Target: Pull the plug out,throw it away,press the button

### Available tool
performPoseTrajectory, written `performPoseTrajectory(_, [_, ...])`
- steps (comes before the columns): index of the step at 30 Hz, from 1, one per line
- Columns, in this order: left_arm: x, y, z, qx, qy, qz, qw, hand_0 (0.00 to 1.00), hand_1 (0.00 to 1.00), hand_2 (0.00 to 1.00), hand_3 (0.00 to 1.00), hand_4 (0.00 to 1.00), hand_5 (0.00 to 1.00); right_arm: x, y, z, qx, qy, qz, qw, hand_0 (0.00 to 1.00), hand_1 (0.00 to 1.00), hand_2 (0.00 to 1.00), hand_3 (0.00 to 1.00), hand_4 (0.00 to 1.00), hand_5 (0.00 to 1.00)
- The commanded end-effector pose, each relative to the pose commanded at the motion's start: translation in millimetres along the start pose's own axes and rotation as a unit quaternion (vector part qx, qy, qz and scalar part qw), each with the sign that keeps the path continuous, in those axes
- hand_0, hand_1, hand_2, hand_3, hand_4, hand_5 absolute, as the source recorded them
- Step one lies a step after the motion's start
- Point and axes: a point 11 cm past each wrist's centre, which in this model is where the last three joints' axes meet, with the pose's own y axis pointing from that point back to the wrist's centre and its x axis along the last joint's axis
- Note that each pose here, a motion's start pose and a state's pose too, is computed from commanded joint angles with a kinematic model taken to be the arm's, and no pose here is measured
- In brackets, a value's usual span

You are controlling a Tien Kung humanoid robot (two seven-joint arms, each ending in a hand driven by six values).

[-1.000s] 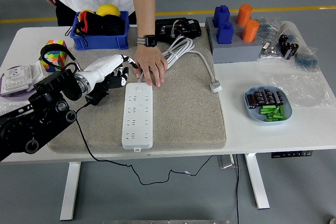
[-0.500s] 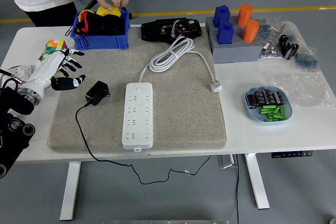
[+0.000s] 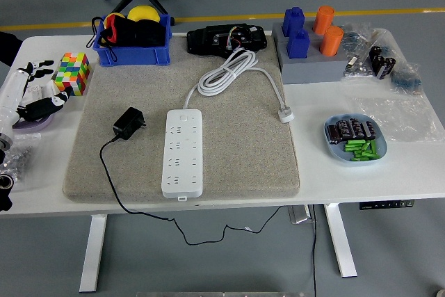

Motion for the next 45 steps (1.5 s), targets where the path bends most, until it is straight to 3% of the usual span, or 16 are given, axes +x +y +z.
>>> performPoseTrajectory(18, [24.0,-3.6,2.0,0.015,0.017,0.017,1.0,0.809,0.793,0.766,0.881,0.755,0.375,-6.4,-0.7,-7.9,0.007,-0.02,-0.005,1.0,0.725,0.679,0.661,0.656,0.751,0.61])
performPoseTrajectory(45, [28.9,0.0,4.7,0.018,0.03,0.016,0.999,0.787,0.766,0.734,0.879,0.736,0.377,-9.3,-0.9,-8.9,0.01,-0.047,-0.005,0.999,0.724,0.679,0.66,0.655,0.75,0.612])
